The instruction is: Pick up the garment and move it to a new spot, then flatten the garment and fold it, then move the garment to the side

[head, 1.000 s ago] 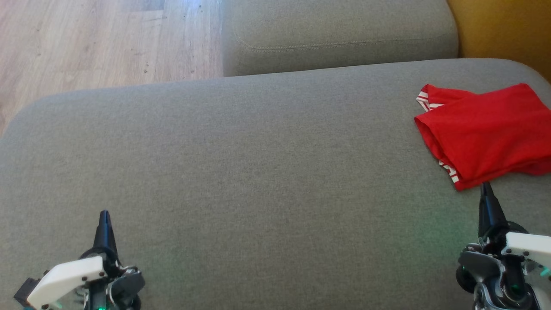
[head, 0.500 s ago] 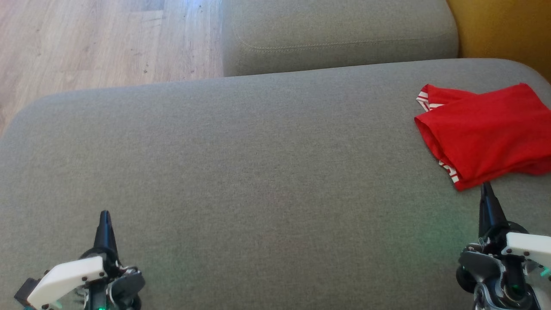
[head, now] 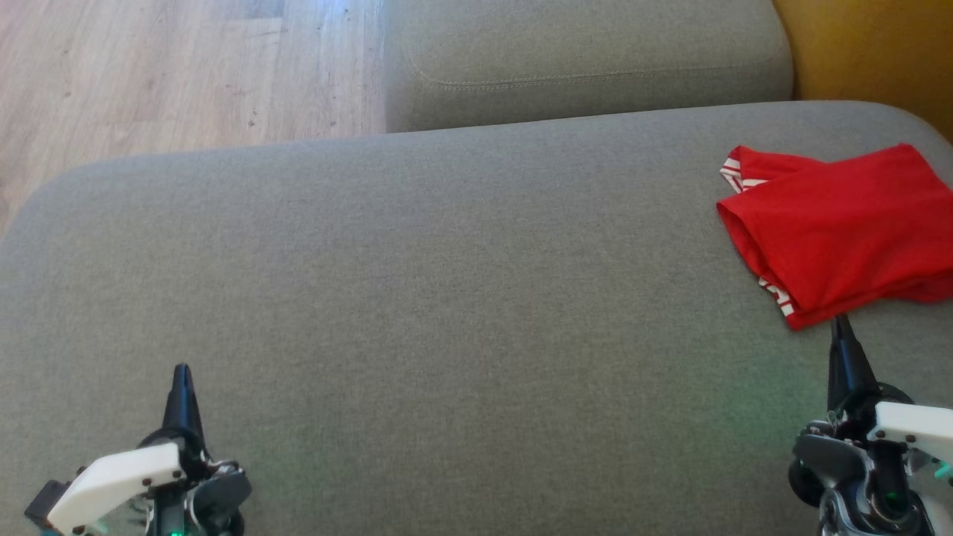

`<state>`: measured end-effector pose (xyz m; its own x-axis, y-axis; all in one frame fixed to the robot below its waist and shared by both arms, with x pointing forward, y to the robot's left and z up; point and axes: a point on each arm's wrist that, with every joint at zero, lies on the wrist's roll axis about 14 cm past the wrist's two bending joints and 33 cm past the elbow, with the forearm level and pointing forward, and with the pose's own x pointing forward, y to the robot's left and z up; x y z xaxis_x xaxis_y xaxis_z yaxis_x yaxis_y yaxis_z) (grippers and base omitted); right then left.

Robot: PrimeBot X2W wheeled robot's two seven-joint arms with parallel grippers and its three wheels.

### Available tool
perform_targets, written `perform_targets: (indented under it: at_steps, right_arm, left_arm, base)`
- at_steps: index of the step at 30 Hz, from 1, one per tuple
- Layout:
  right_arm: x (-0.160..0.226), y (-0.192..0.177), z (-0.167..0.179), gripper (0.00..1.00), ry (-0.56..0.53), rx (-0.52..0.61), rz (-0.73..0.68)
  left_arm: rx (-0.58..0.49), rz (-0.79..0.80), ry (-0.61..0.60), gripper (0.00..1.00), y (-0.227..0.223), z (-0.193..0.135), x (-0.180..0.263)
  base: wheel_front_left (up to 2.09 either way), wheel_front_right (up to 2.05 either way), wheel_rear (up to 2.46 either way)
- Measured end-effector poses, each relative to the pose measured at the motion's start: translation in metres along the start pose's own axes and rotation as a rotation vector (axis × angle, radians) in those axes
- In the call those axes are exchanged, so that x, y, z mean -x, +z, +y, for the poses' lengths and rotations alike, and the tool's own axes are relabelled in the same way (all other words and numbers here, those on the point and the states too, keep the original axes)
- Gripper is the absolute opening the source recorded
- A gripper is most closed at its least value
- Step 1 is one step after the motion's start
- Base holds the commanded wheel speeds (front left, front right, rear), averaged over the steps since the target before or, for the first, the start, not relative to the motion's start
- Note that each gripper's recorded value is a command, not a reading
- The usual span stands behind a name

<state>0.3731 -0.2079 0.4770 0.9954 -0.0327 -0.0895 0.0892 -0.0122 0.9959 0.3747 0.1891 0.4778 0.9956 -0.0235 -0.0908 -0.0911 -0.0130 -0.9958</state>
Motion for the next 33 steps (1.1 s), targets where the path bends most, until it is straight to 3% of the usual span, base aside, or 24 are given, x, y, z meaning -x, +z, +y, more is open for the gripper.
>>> perform_targets:
  at_steps: [33]
  right_arm:
    - [0.0001, 0.0001, 0.0000, 0.00, 0.000, -0.001, 0.002]
  left_arm:
    - [0.001, 0.001, 0.000, 0.00, -0.0002, 0.0000, 0.0000]
  base:
    - [0.00, 0.00, 0.00]
